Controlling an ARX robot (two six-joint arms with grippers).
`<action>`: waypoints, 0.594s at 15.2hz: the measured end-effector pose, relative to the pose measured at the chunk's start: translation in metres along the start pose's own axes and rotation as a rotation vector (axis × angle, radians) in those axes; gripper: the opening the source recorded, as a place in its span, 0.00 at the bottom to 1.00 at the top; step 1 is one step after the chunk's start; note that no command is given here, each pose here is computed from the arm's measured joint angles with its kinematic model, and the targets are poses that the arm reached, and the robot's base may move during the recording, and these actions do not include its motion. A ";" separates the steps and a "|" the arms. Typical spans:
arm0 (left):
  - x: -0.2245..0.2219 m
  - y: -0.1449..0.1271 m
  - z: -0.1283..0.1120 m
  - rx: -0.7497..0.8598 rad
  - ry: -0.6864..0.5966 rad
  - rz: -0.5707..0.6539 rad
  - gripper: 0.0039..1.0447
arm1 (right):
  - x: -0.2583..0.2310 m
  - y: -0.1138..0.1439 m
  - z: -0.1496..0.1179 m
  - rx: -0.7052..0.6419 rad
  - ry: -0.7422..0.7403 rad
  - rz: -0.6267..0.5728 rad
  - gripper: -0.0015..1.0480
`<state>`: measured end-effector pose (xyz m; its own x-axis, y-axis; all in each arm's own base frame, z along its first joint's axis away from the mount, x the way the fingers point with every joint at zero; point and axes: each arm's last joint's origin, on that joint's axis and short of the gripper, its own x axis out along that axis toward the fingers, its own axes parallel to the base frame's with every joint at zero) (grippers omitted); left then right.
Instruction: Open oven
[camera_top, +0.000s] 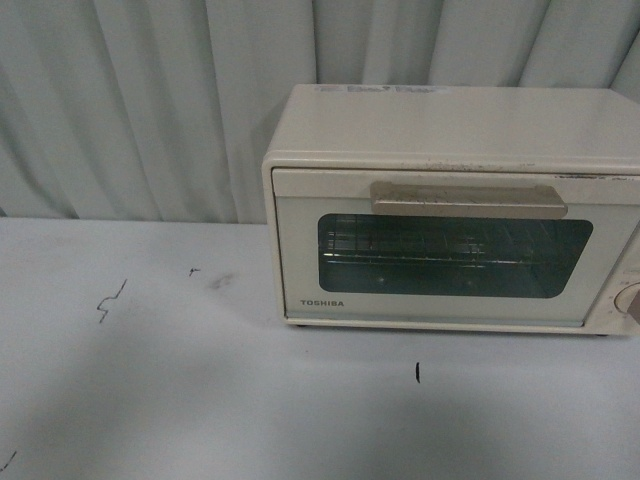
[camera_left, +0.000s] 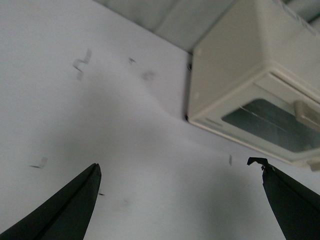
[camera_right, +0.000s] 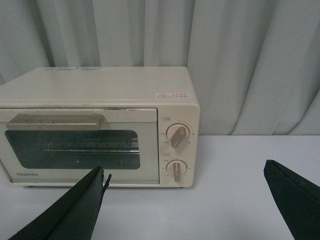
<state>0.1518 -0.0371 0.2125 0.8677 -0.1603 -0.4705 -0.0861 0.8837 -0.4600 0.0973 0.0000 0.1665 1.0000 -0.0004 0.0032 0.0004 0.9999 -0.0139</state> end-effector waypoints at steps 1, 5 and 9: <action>0.017 -0.012 -0.009 -0.038 0.064 -0.042 0.94 | 0.000 0.000 0.000 0.000 0.000 0.000 0.94; 0.072 -0.054 -0.057 -0.152 0.294 -0.098 0.94 | 0.000 0.000 0.000 0.000 0.000 0.000 0.94; 0.108 -0.089 -0.091 -0.228 0.405 -0.105 0.94 | 0.000 0.000 0.000 0.000 0.000 0.000 0.94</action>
<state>0.2081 -0.1735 0.1340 0.6210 -0.4418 -0.6474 -0.1526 0.7421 -0.6527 0.0973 0.0000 0.1665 1.0000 -0.0004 0.0032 0.0004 0.9999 -0.0139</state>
